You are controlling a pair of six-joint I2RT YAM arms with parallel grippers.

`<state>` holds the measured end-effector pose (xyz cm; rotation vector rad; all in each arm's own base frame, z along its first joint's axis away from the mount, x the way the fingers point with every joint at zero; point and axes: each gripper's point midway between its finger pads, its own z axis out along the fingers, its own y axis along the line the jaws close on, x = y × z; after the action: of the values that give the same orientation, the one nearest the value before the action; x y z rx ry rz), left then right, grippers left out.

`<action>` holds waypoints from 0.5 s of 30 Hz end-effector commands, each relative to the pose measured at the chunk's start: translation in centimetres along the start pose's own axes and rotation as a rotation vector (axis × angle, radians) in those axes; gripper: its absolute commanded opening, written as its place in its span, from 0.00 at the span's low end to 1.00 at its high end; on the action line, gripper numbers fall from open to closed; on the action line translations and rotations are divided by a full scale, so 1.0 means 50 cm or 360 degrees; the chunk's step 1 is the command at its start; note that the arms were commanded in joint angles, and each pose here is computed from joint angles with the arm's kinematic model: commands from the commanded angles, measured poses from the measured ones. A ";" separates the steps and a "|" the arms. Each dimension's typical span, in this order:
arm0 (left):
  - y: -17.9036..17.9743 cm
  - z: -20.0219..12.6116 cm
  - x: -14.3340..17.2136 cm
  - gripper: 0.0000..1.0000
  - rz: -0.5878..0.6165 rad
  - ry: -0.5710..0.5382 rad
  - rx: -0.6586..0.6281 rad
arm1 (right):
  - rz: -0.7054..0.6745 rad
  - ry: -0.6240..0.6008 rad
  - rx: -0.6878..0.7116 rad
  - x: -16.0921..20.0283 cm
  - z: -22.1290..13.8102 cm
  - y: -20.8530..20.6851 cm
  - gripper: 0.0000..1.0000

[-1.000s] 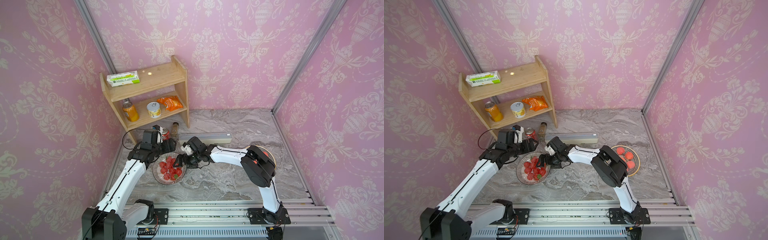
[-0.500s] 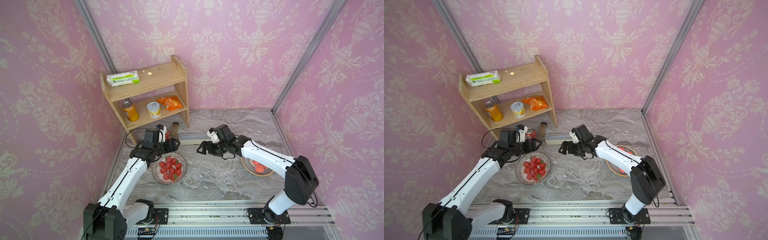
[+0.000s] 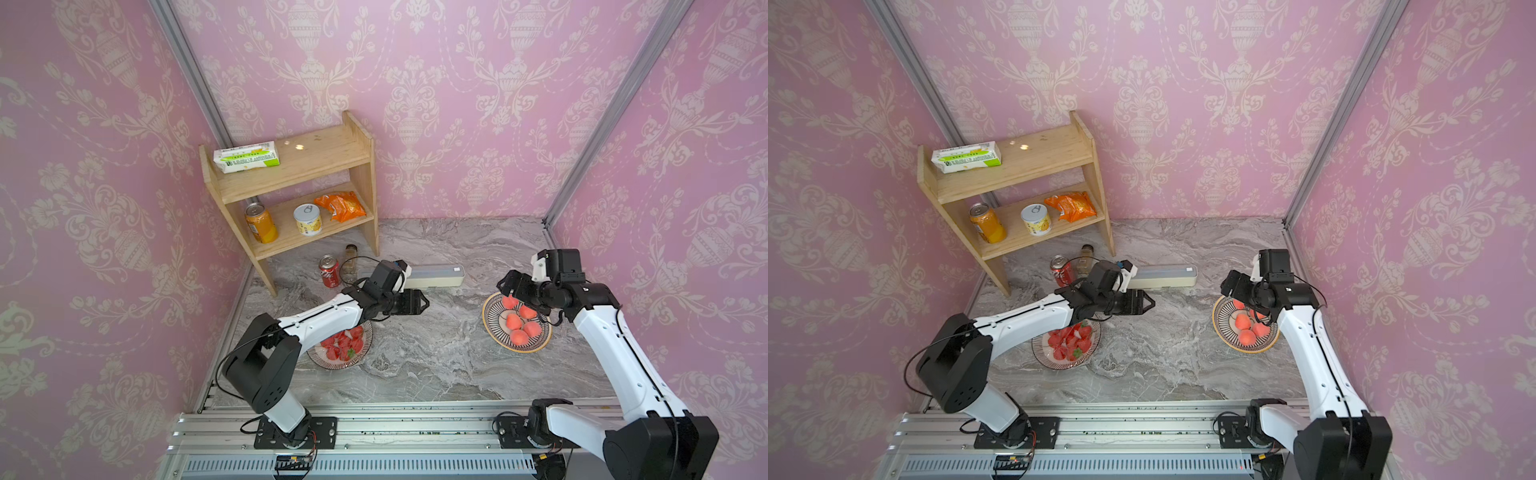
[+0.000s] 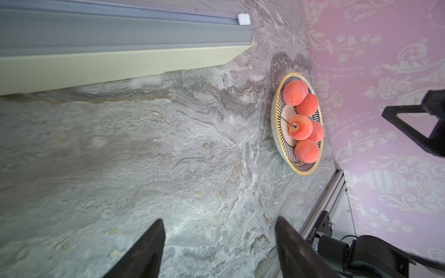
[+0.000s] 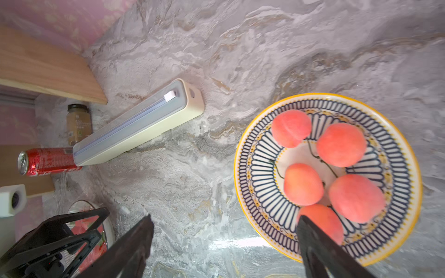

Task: Wrap the plate with plastic wrap
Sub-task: Move the plate to the center of the board.

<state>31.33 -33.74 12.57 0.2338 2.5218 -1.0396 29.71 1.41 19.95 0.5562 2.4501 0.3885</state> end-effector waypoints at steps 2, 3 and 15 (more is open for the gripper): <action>-0.108 0.088 -0.024 0.70 0.0010 0.0036 0.0228 | 0.0034 -0.0054 0.0093 0.021 -0.042 -0.048 0.95; -0.115 0.113 -0.021 0.69 0.0010 0.0066 0.0236 | 0.0033 -0.0070 0.0097 0.022 -0.048 -0.050 0.95; -0.173 0.319 0.043 0.67 0.0018 0.0349 0.0263 | 0.0016 -0.0172 0.0118 0.020 -0.102 -0.055 0.97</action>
<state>32.79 -50.08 7.80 0.4107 2.5611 -1.2705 25.70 -0.82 22.11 0.6154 2.3628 0.3013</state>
